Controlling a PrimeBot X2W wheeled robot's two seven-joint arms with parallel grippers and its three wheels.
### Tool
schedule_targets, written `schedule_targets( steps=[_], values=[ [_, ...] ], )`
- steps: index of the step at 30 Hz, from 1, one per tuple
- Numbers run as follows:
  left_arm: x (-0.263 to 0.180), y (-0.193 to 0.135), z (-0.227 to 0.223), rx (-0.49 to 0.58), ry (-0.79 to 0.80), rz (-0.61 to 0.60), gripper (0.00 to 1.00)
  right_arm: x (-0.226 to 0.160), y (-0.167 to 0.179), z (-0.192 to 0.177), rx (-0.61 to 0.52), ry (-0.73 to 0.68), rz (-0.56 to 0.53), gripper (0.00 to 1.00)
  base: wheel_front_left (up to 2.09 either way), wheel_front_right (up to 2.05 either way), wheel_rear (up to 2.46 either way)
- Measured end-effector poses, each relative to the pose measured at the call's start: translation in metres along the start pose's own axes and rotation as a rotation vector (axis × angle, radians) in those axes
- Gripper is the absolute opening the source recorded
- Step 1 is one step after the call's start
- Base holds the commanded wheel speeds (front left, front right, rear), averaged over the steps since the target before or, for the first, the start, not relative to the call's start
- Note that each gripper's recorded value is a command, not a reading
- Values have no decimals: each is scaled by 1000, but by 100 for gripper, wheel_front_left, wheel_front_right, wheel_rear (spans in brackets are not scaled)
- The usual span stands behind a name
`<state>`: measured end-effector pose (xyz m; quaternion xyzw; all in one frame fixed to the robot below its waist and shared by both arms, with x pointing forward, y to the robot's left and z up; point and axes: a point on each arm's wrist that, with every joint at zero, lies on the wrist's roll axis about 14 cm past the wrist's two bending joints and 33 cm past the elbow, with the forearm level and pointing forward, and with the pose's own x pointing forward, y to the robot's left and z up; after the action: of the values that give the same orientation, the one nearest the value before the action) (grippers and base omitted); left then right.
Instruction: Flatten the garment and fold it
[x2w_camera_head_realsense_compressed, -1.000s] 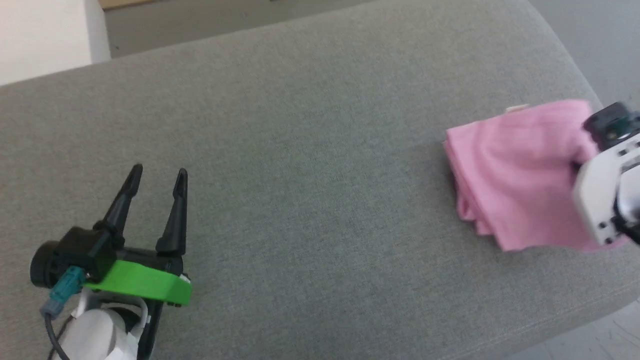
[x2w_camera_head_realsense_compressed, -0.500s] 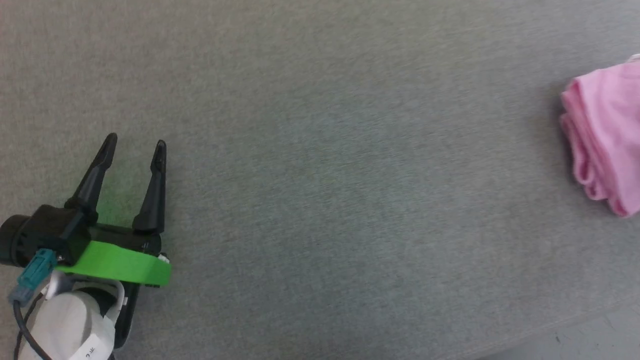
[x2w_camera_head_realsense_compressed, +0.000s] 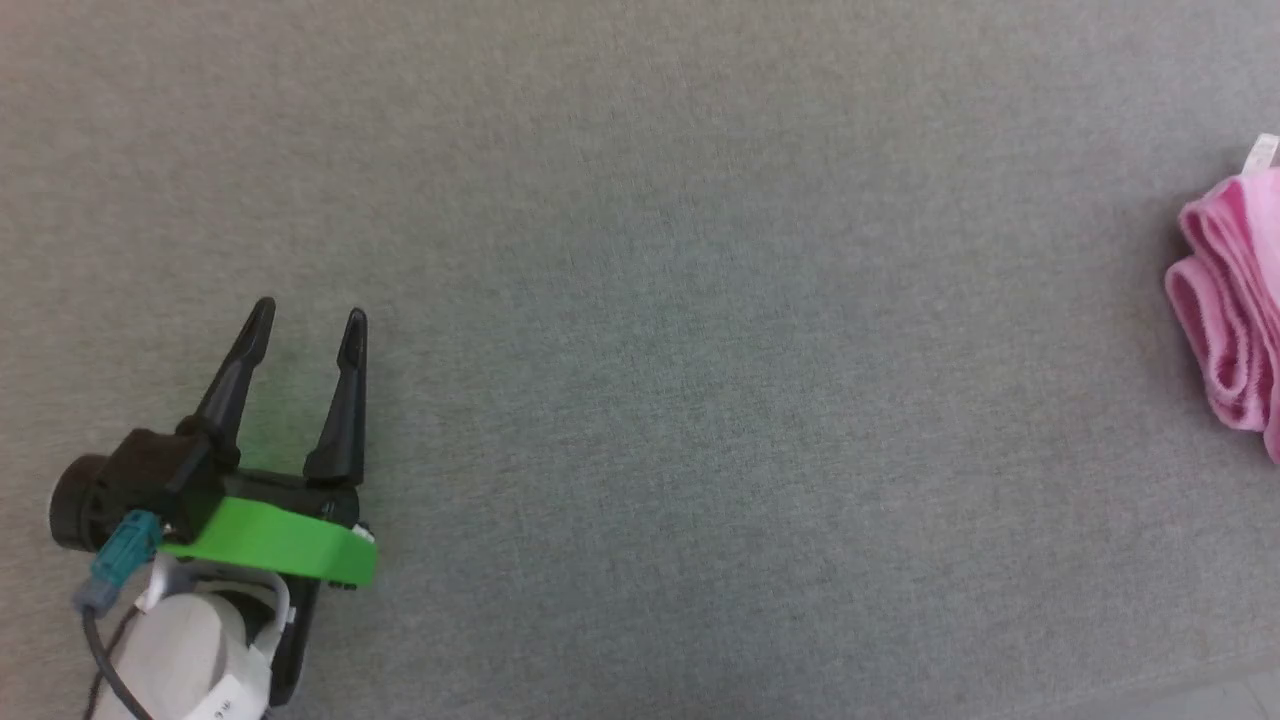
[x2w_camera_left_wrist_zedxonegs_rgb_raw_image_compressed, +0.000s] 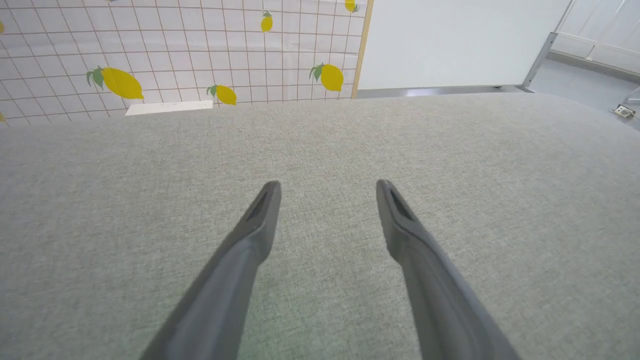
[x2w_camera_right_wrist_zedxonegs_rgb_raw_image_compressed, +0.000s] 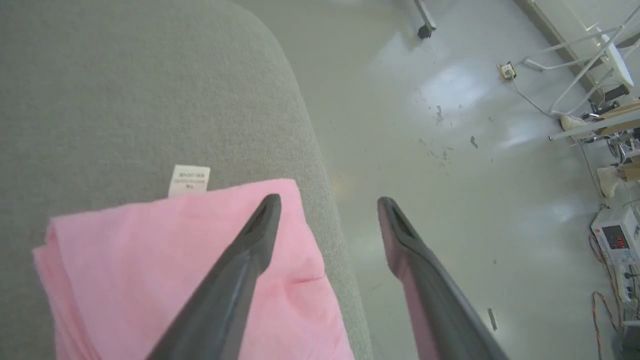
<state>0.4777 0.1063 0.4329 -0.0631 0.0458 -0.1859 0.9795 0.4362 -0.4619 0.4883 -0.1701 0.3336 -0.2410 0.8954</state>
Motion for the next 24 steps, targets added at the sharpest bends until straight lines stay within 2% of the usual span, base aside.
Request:
schedule_targets(
  steps=[3,6,14,18,24],
  values=[
    [-6,1,15,9,-36,22,100,-18,6,52,45,-201,45,100,0,0,0],
    [-14,3,32,19,-77,49,100,-45,27,98,121,-385,135,100,0,0,0],
    [-42,17,86,50,-211,155,100,-160,92,196,234,-876,372,100,0,0,0],
    [-59,24,105,62,-259,212,100,-204,125,204,315,-1003,472,100,0,0,0],
    [-82,34,124,84,-307,294,100,-237,161,190,451,-1067,579,100,0,0,0]
  ],
)
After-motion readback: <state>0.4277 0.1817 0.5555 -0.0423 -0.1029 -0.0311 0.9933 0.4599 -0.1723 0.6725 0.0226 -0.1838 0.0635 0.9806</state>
